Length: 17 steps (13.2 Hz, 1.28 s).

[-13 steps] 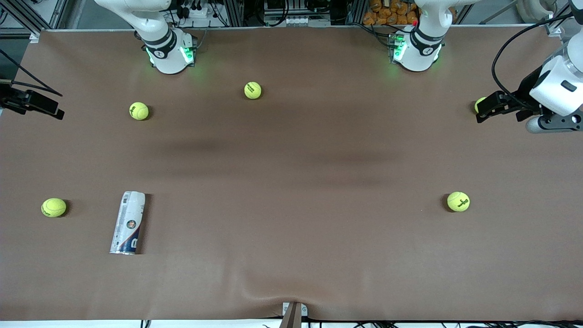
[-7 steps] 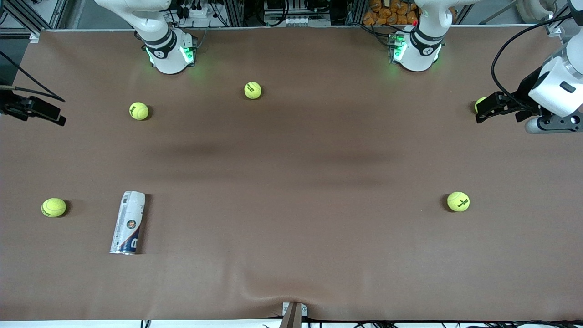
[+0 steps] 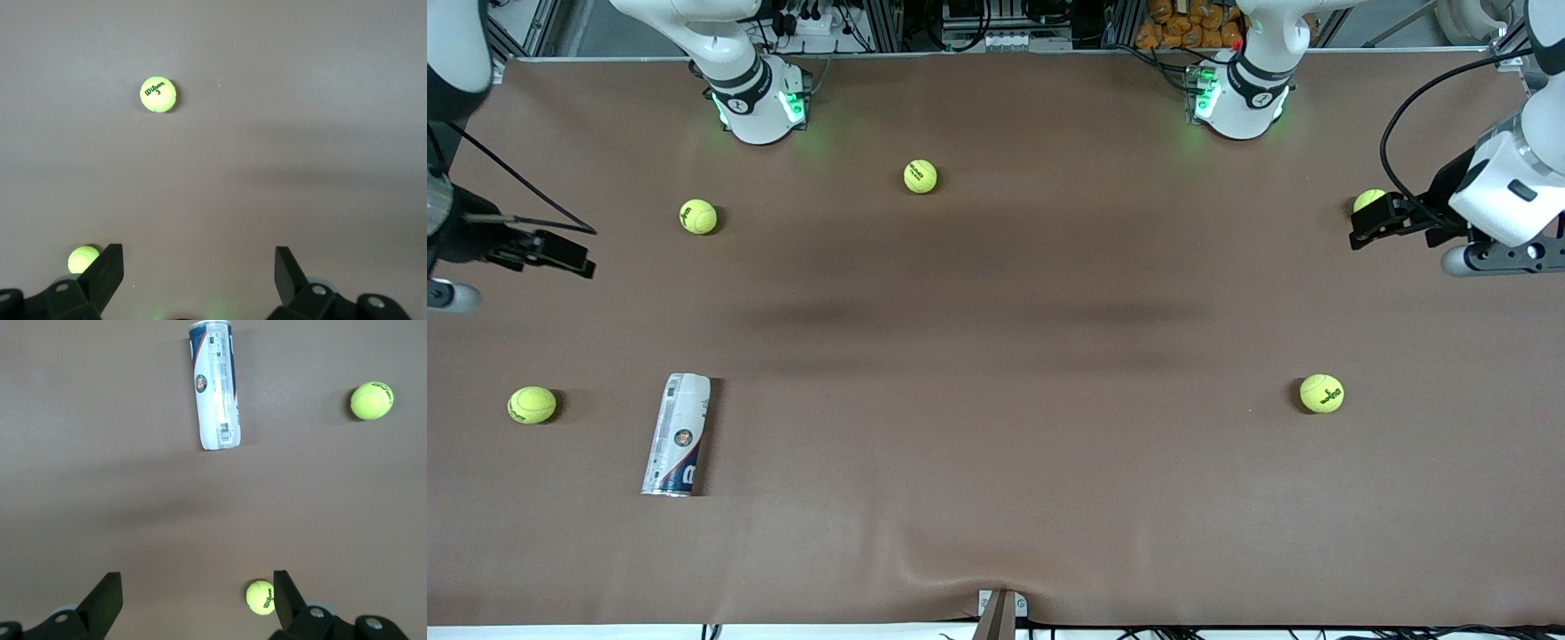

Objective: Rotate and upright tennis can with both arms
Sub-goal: 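Reach the right gripper down to the lying white tennis can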

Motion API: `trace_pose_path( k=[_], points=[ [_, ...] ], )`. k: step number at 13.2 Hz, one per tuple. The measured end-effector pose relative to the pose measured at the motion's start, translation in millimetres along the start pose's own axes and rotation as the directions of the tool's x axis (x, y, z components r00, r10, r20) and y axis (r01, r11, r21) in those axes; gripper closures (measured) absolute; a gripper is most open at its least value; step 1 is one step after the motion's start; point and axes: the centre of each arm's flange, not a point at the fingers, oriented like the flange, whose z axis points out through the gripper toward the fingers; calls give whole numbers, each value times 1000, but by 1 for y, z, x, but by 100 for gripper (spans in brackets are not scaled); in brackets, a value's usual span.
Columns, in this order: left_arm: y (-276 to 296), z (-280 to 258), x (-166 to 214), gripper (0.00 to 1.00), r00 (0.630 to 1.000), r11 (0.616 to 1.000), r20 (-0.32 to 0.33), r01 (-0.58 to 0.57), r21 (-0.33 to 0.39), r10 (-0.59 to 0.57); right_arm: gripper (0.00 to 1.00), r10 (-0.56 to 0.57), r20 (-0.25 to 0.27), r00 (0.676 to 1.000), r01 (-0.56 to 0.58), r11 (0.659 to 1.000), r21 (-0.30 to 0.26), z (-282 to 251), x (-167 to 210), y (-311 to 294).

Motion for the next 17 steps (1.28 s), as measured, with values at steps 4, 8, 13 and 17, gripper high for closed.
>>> trace_pose_path(
  k=[4, 8, 13, 17],
  points=[
    [1, -1, 2, 0, 1000, 1000, -8, -2, -2, 2, 0, -5, 54, 999, 5, 1000, -6, 64, 36, -1],
    [-4, -41, -19, 0, 997, 1000, -79, 8, 17, -7, 0, -85, 47, 995, 85, 996, -6, 155, 88, 1],
    [-13, -47, -22, 0, 995, 997, -100, 21, 78, -13, 0, -127, 12, 992, 127, 992, -12, 242, 123, 1],
    [-14, -44, -20, 0, 996, 997, -93, 22, 76, -15, 0, -145, -39, 989, 145, 989, -21, 294, 140, 5]
  ],
)
